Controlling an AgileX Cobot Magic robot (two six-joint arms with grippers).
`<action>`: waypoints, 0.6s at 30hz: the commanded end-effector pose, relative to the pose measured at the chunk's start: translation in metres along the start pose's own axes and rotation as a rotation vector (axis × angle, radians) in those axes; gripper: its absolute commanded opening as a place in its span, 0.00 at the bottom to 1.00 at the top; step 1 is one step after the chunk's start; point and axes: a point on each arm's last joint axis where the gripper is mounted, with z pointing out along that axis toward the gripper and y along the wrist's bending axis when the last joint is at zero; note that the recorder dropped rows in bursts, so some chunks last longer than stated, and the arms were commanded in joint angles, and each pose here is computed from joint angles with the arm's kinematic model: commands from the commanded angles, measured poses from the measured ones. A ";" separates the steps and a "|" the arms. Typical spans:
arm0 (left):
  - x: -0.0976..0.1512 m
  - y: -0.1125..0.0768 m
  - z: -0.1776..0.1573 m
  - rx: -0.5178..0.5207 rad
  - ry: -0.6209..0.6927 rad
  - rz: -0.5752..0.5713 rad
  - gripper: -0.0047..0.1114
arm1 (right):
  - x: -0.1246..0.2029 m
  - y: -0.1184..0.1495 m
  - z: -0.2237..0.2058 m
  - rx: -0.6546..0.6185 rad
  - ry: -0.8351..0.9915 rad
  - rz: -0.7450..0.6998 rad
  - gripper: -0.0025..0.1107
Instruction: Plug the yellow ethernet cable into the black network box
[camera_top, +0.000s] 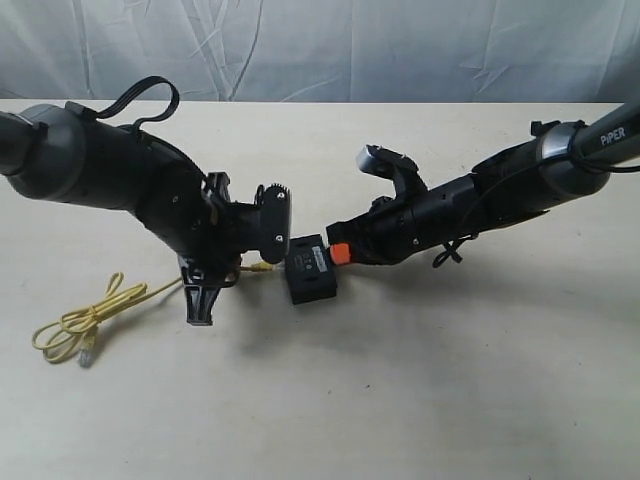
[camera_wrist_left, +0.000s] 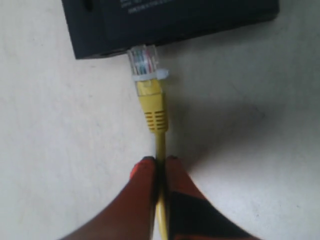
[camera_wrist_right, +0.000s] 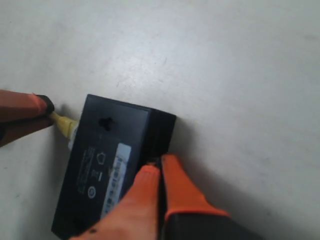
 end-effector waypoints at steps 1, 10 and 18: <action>-0.005 -0.001 0.001 -0.006 -0.017 0.002 0.04 | -0.002 0.000 -0.001 -0.002 -0.006 -0.006 0.02; -0.006 -0.002 0.001 -0.003 -0.021 -0.015 0.04 | -0.002 0.000 -0.001 -0.005 -0.006 -0.006 0.02; -0.008 -0.004 0.001 0.025 -0.045 -0.107 0.04 | -0.002 0.005 -0.001 -0.050 -0.009 0.005 0.02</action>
